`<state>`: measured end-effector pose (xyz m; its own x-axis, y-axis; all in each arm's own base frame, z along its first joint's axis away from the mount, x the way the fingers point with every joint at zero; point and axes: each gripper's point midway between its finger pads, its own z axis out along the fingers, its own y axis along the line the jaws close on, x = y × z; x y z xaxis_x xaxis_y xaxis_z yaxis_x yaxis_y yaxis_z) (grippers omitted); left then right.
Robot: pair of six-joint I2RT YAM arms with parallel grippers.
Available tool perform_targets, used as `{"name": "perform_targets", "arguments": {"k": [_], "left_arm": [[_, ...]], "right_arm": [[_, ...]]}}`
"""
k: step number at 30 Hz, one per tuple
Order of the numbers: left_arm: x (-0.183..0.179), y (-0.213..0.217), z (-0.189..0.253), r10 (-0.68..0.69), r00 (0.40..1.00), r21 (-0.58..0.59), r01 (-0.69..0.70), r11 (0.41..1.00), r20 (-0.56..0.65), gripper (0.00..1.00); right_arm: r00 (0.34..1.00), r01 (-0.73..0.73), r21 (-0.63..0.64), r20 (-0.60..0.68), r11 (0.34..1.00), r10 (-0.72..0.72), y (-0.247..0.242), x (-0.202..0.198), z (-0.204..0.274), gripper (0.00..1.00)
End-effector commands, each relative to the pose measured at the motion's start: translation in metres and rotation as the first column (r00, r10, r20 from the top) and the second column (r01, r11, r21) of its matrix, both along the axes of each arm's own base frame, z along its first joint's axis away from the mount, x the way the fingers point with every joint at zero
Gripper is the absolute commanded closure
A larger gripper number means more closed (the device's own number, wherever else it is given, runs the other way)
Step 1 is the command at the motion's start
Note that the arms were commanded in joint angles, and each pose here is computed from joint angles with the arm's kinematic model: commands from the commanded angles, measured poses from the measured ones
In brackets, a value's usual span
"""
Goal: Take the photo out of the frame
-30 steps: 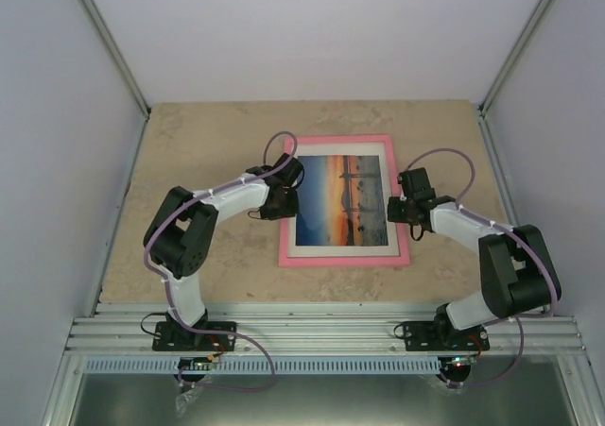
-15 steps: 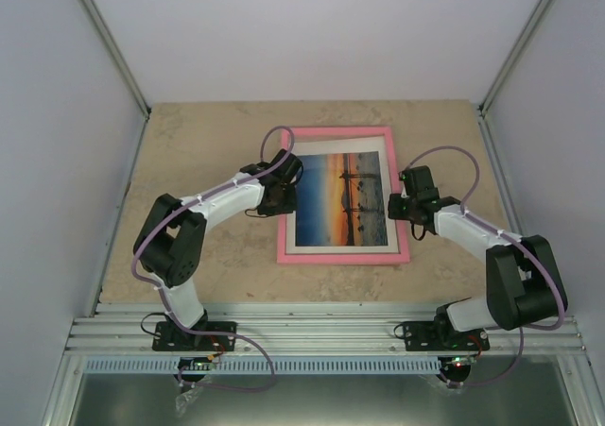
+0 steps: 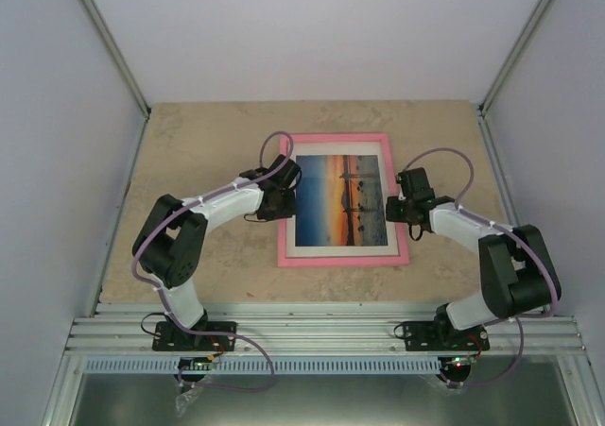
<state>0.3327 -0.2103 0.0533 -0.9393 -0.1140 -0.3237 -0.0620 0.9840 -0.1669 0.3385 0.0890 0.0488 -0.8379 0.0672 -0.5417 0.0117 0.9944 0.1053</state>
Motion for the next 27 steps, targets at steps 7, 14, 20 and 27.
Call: {"name": "perform_targets", "arguments": {"k": [7, 14, 20, 27], "left_arm": [[0.015, -0.011, 0.018, 0.024, 0.995, -0.126, -0.011, 0.992, 0.102, 0.97], [0.018, -0.008, 0.023, 0.017, 0.99, -0.114, -0.001, 0.993, 0.142, 0.99], [0.018, -0.013, 0.04, -0.006, 0.979, -0.162, 0.04, 0.986, 0.205, 1.0], [0.015, -0.011, 0.054, -0.026, 0.968, -0.17, 0.07, 0.983, 0.249, 1.0]], "right_arm": [[0.995, 0.097, -0.044, -0.031, 0.994, -0.098, -0.014, 0.008, -0.027, 0.88], [0.993, 0.106, -0.058, -0.053, 0.993, -0.109, -0.017, 0.007, -0.038, 0.67], [0.993, 0.108, -0.065, -0.039, 0.992, -0.111, -0.017, 0.011, -0.033, 0.5], [0.991, 0.115, -0.068, -0.064, 0.991, -0.12, -0.017, 0.01, -0.04, 0.47]]}}
